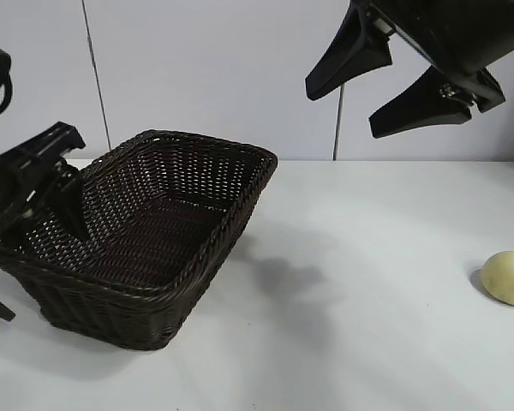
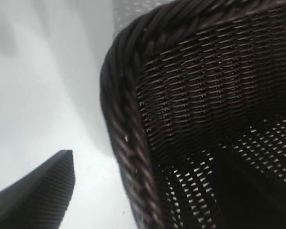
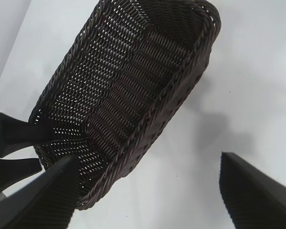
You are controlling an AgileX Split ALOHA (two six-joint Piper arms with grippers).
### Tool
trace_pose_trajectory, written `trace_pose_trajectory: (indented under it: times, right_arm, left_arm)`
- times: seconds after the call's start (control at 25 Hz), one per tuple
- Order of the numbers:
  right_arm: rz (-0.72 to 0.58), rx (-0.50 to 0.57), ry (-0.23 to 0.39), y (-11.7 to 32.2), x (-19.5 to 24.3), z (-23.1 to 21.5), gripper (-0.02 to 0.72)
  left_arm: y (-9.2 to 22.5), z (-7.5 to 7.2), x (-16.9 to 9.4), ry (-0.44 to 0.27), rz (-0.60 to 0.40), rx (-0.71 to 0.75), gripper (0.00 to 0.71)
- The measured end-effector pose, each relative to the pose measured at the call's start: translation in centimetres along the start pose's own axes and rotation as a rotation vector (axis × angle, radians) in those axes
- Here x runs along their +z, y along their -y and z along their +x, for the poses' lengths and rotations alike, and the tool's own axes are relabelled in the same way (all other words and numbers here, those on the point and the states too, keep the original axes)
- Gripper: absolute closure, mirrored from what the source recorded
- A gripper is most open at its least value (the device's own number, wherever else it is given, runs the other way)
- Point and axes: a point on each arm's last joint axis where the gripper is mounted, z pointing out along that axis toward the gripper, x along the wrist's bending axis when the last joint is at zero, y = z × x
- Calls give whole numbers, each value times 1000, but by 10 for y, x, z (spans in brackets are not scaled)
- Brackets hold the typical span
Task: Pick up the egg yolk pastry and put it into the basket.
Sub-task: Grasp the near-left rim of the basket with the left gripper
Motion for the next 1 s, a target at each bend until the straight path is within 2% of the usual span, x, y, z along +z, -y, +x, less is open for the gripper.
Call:
trace_pose_trajectory:
  times: [0.2,0.48,0.84,0.92,1.0]
  right_arm:
    - [0,0,0,0,0,0,126]
    - [0,0,0,0,0,0,126]
    - [0,0,0,0,0,0,126]
    - [0,0,0,0,0,0,126]
    - [0,0,0,0,0,0,126]
  left_arm:
    - [0,3,17,-52,9,0,139]
    - [-1,-3,18,15,-4,0,139]
    - [-1,-2,28,-11,1,4,139]
    - [-1,-2,28,-10,1,8,158]
    - [-1,-2,28,-10,1,10,220]
